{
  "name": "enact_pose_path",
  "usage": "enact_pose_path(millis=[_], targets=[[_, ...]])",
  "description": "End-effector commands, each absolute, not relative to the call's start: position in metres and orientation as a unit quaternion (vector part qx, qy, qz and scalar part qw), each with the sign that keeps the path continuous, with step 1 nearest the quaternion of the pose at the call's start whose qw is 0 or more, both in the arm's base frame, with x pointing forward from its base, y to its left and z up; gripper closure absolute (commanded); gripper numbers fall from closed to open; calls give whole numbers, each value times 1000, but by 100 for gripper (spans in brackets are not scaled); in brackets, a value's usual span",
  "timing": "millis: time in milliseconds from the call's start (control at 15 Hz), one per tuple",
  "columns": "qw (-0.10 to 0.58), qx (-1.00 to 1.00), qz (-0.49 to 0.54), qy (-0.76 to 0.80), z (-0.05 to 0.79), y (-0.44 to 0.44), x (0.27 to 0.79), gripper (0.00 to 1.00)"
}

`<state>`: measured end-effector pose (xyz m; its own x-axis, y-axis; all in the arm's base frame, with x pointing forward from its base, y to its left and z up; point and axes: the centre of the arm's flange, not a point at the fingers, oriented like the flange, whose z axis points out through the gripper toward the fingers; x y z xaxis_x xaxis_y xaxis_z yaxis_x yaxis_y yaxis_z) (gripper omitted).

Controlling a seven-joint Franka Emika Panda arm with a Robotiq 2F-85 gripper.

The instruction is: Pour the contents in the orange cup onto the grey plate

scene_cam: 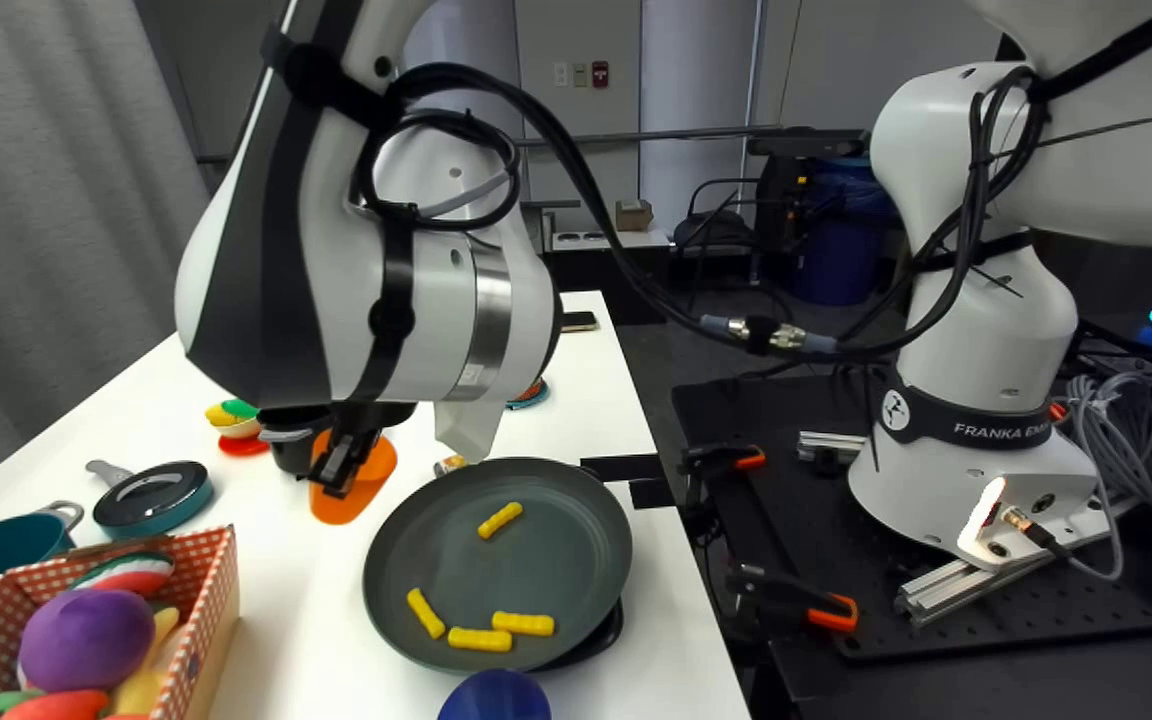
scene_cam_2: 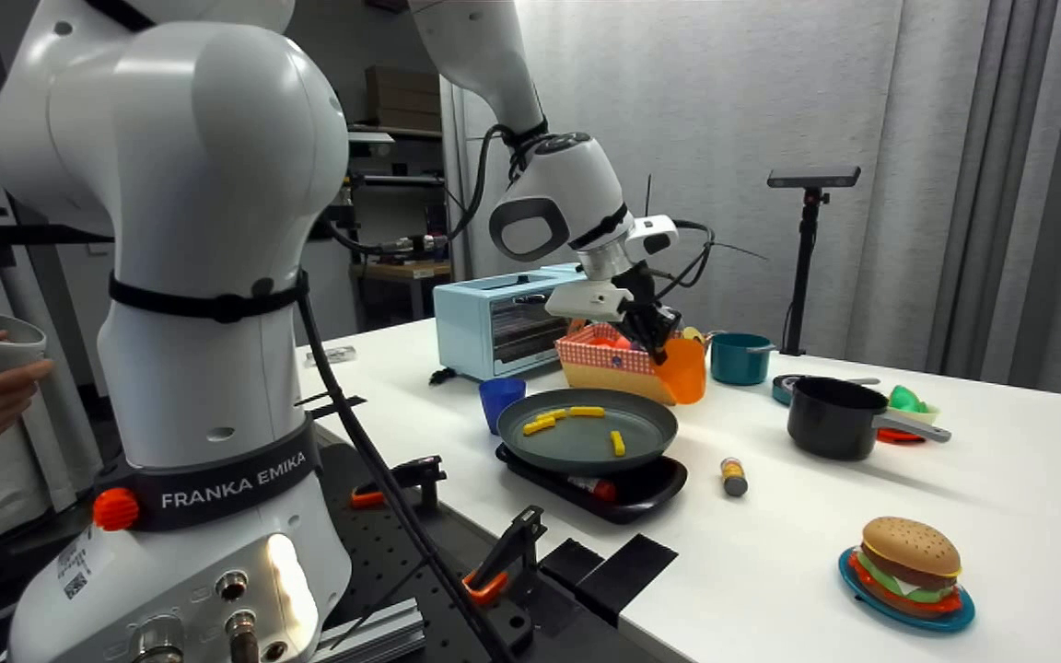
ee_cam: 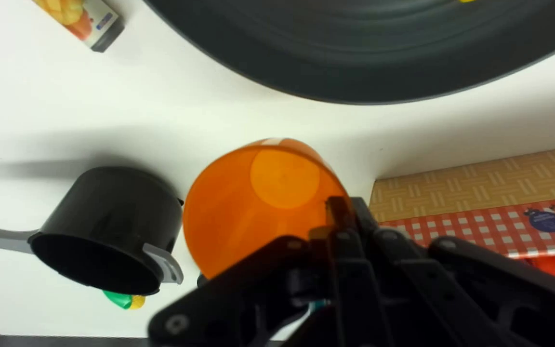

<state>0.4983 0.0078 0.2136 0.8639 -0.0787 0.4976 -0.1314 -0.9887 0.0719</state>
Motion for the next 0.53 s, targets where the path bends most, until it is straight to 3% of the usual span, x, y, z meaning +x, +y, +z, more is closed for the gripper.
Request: enact_pose_path(millis=[0,467], targets=[[35,970,235,-59,238,5,529,99],[21,975,216,-52,234,-6,535,99]])
